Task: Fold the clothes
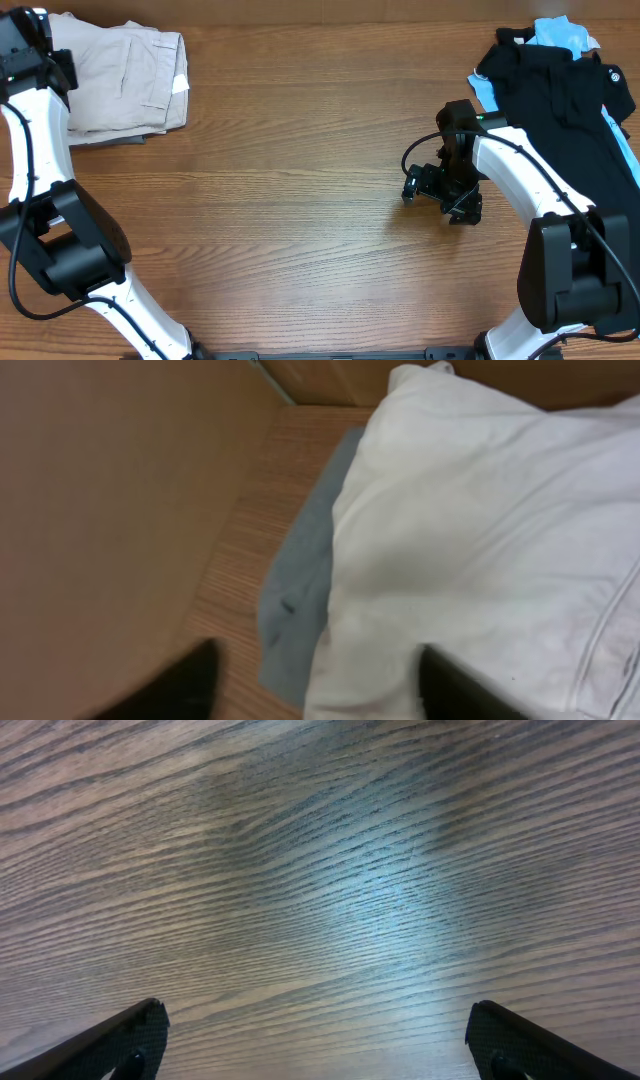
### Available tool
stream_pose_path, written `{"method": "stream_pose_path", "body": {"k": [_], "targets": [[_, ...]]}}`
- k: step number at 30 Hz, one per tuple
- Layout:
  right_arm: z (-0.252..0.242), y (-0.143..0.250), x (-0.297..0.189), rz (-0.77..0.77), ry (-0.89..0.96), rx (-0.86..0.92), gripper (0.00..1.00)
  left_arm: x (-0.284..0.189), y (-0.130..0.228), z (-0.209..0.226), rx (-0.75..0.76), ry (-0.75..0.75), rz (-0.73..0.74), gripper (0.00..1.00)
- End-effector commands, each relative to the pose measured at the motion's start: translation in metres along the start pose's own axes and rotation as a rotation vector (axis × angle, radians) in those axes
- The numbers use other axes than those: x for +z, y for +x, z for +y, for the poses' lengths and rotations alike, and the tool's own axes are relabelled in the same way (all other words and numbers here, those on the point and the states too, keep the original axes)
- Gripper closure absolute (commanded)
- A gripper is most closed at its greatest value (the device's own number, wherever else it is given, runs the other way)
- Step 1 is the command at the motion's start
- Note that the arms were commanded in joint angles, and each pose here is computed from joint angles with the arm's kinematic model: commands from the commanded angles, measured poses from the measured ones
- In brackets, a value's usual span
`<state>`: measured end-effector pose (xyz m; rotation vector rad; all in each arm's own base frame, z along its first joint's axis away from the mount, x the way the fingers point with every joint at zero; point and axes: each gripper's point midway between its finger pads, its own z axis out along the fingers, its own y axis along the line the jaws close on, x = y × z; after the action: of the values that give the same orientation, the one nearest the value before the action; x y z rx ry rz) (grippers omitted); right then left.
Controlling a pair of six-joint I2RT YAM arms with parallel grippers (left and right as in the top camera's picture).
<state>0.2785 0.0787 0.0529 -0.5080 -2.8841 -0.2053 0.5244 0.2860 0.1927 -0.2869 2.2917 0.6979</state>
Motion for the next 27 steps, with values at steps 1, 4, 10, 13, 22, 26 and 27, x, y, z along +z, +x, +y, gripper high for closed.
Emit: {"method": "stream_pose_path", "body": {"k": [1, 4, 10, 13, 22, 26, 27], "targets": [[0.004, -0.002, -0.008, -0.027, -0.016, -0.013, 0.00, -0.009, -0.014, -0.014, -0.017, 0.000, -0.026, 0.77], [0.004, -0.001, -0.008, -0.027, -0.016, -0.014, 0.00, -0.013, -0.027, -0.034, -0.027, 0.062, -0.072, 0.96], [0.004, -0.001, -0.008, -0.027, -0.016, -0.014, 0.00, -0.013, -0.046, -0.044, -0.095, 0.084, -0.147, 0.96], [0.004, -0.001, -0.008, -0.027, -0.016, -0.014, 0.00, 0.003, -0.035, -0.050, -0.099, 0.087, -0.123, 0.96], [0.002, 0.003, -0.008, -0.010, -0.007, -0.010, 0.00, 0.085, 0.052, -0.070, -0.061, 0.032, 0.081, 0.96], [0.001, 0.005, -0.008, -0.001, -0.002, -0.008, 0.00, 0.107, 0.091, -0.067, -0.045, -0.006, 0.176, 0.96], [0.001, 0.005, -0.008, -0.001, -0.002, -0.008, 0.00, 0.108, 0.095, -0.065, -0.044, -0.012, 0.188, 0.96]]}}
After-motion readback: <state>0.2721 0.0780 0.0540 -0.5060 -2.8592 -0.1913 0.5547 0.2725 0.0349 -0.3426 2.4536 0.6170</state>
